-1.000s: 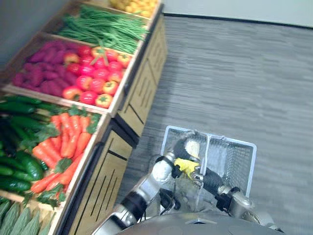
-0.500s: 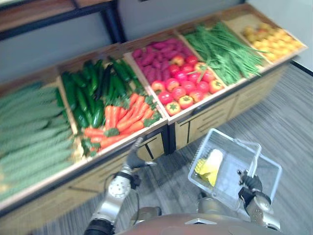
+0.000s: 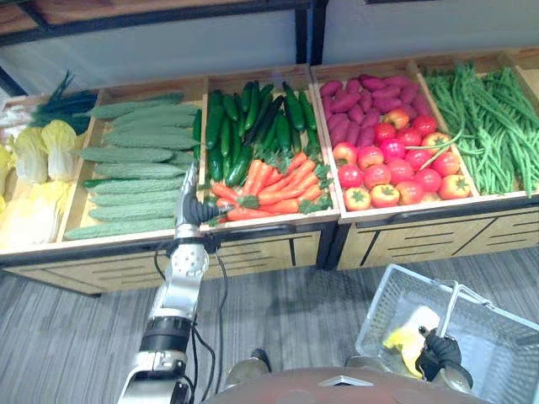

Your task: Pick vegetable in the basket

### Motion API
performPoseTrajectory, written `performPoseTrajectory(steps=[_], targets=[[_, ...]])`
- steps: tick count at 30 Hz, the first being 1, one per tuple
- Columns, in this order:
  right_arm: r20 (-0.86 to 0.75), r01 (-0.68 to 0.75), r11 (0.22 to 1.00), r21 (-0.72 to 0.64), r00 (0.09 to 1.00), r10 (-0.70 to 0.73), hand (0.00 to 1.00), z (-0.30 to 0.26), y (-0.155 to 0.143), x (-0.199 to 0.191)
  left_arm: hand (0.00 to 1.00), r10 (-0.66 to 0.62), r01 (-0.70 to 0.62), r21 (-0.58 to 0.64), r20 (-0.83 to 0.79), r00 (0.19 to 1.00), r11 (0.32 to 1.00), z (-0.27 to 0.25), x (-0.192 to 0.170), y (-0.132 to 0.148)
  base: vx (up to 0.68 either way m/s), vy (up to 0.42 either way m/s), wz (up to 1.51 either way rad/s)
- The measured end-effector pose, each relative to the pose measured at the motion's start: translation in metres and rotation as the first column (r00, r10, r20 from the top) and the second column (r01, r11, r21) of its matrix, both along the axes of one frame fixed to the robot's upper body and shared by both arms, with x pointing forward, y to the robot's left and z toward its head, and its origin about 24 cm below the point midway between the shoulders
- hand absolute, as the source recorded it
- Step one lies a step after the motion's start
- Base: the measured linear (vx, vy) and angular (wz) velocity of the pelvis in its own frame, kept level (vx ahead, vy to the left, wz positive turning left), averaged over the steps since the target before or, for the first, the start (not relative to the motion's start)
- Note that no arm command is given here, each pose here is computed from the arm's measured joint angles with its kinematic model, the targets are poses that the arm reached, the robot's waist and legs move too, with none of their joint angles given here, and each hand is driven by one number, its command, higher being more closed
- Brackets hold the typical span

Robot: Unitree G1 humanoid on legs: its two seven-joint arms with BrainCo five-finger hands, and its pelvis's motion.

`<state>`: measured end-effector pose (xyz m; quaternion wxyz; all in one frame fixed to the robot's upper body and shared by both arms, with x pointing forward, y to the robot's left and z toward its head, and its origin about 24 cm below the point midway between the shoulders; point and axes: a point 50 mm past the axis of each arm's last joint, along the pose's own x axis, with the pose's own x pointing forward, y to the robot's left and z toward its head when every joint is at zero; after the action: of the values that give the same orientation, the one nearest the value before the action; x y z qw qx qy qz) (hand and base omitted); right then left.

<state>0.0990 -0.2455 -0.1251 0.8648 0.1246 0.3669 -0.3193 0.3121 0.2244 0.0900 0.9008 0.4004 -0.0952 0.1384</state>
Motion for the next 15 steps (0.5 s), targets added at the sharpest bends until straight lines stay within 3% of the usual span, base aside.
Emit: performPoseTrajectory(steps=[7, 15], targets=[[0.223, -0.092, 0.993, -0.079, 0.969, 0.107, 1.00, 0.036, 0.013, 0.070, 0.00, -0.006, -0.015, 0.156, 0.135, 0.991, 0.988, 0.063, 0.040, 0.002, -0.08, 0.059, -0.32], [0.324, -0.129, 0.984, -0.119, 0.932, 0.161, 1.00, 0.056, 0.027, 0.094, 0.00, -0.023, -0.007, 0.207, 0.141, 0.990, 0.978, 0.086, 0.061, -0.007, 0.04, 0.003, -0.14]])
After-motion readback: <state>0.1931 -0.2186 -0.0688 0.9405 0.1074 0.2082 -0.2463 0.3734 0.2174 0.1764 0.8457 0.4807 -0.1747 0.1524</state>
